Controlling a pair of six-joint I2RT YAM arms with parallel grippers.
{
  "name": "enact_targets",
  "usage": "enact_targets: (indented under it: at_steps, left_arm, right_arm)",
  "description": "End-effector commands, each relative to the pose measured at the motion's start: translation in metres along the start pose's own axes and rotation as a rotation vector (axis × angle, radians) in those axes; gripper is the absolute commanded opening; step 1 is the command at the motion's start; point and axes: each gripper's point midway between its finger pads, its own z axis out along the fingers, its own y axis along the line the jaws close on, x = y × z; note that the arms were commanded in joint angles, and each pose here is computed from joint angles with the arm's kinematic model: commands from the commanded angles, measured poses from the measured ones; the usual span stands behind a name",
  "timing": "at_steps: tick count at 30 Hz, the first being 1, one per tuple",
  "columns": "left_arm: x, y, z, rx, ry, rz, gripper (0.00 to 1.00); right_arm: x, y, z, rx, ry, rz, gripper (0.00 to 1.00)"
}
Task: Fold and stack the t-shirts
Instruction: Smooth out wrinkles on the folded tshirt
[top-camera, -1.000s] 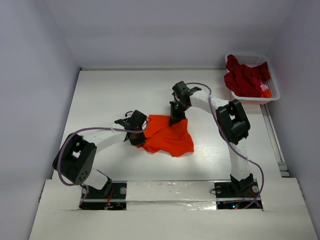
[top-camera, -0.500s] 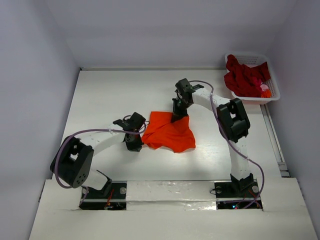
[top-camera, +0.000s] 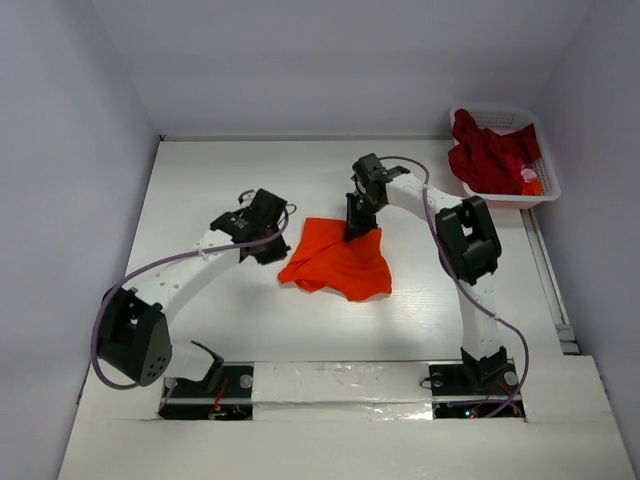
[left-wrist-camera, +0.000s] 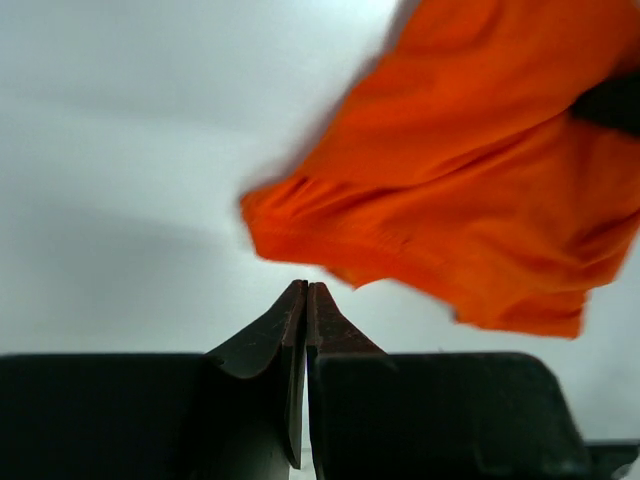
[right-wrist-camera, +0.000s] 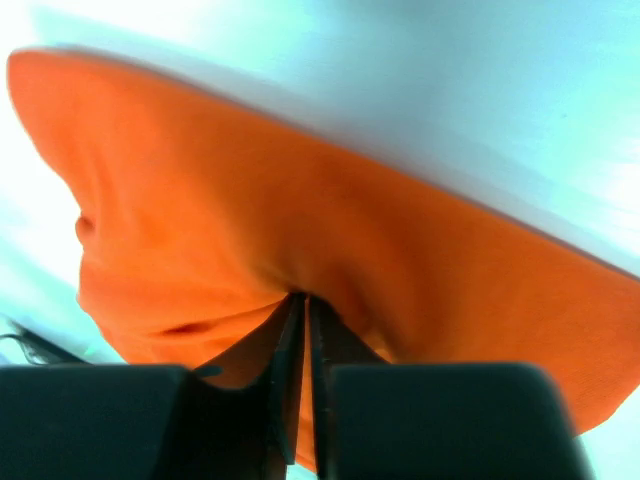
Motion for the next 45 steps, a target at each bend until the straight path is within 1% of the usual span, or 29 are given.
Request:
enact_targets:
  at_steps: [1,2,3,4,5,6,7,8,9,10,11,13,14,16,17,18,23,27,31,38,42,45]
  left_arm:
    - [-0.046,-0.019,-0.002,0.026,-0.108,-0.019,0.00]
    - [-0.057,-0.031,-0.005,0.054,-0.132,-0.017,0.00]
    - [-0.064,-0.035,0.005,0.051,-0.133,-0.017,0.00]
    - [-0.067,-0.040,0.008,0.058,-0.134,-0.005,0.00]
    - [-0.078,-0.048,0.008,0.078,-0.151,-0.010,0.00]
    - [-0.080,-0.055,0.018,0.090,-0.145,-0.004,0.00]
    - [-0.082,-0.059,0.023,0.097,-0.144,0.007,0.00]
    - [-0.091,-0.067,0.024,0.124,-0.162,-0.001,0.00]
    - [-0.093,-0.076,0.033,0.143,-0.150,0.006,0.00]
    - [-0.089,-0.076,0.038,0.140,-0.130,0.010,0.00]
    - [-0.092,-0.083,0.040,0.159,-0.132,0.012,0.00]
    - [-0.091,-0.095,0.052,0.192,-0.107,0.019,0.00]
    - [-0.096,-0.102,0.052,0.212,-0.115,0.020,0.00]
    - [-0.093,-0.114,0.062,0.258,-0.084,0.029,0.00]
    - [-0.095,-0.119,0.064,0.272,-0.086,0.031,0.00]
    - [-0.094,-0.122,0.070,0.281,-0.075,0.031,0.00]
    - [-0.097,-0.139,0.076,0.345,-0.068,0.027,0.00]
    - [-0.091,-0.154,0.081,0.416,-0.026,0.026,0.00]
    - [-0.084,-0.161,0.092,0.453,0.010,0.025,0.00]
    - [-0.069,-0.163,0.125,0.452,0.076,0.015,0.00]
    - [-0.060,-0.153,0.151,0.410,0.119,-0.026,0.00]
    - [-0.065,-0.145,0.162,0.399,0.123,-0.070,0.00]
  right_arm:
    - [-0.017,0.003,-0.038,0.030,-0.113,-0.061,0.22]
    - [-0.021,0.008,-0.055,0.028,-0.153,-0.072,0.30]
    - [-0.025,0.006,-0.064,0.054,-0.189,-0.074,0.44]
    - [-0.026,0.006,-0.074,0.064,-0.210,-0.078,0.48]
    - [-0.026,0.007,-0.083,0.071,-0.228,-0.081,0.50]
    - [-0.028,0.010,-0.104,0.073,-0.276,-0.089,0.52]
    - [-0.027,0.012,-0.111,0.069,-0.290,-0.092,0.52]
    - [-0.021,0.010,-0.115,0.073,-0.286,-0.092,0.52]
    - [-0.014,0.010,-0.122,0.064,-0.284,-0.094,0.52]
    - [-0.013,0.013,-0.126,0.054,-0.288,-0.096,0.52]
    - [-0.005,0.007,-0.122,0.062,-0.265,-0.091,0.52]
    - [0.005,0.006,-0.122,0.066,-0.258,-0.101,0.48]
    - [0.011,0.007,-0.118,0.065,-0.250,-0.110,0.45]
    - [0.028,-0.001,-0.106,0.082,-0.209,-0.108,0.30]
    - [0.034,0.000,-0.101,0.079,-0.203,-0.117,0.20]
    - [0.046,-0.006,-0.092,0.096,-0.173,-0.110,0.00]
    - [0.068,-0.017,-0.068,0.116,-0.120,-0.109,0.00]
    - [0.079,-0.026,-0.051,0.132,-0.081,-0.110,0.00]
    - [0.087,-0.028,-0.040,0.130,-0.052,-0.107,0.00]
    - [0.094,-0.024,-0.033,0.125,-0.033,-0.116,0.00]
    - [0.099,-0.025,-0.032,0.132,-0.023,-0.117,0.00]
    - [0.105,-0.029,-0.030,0.136,-0.012,-0.109,0.00]
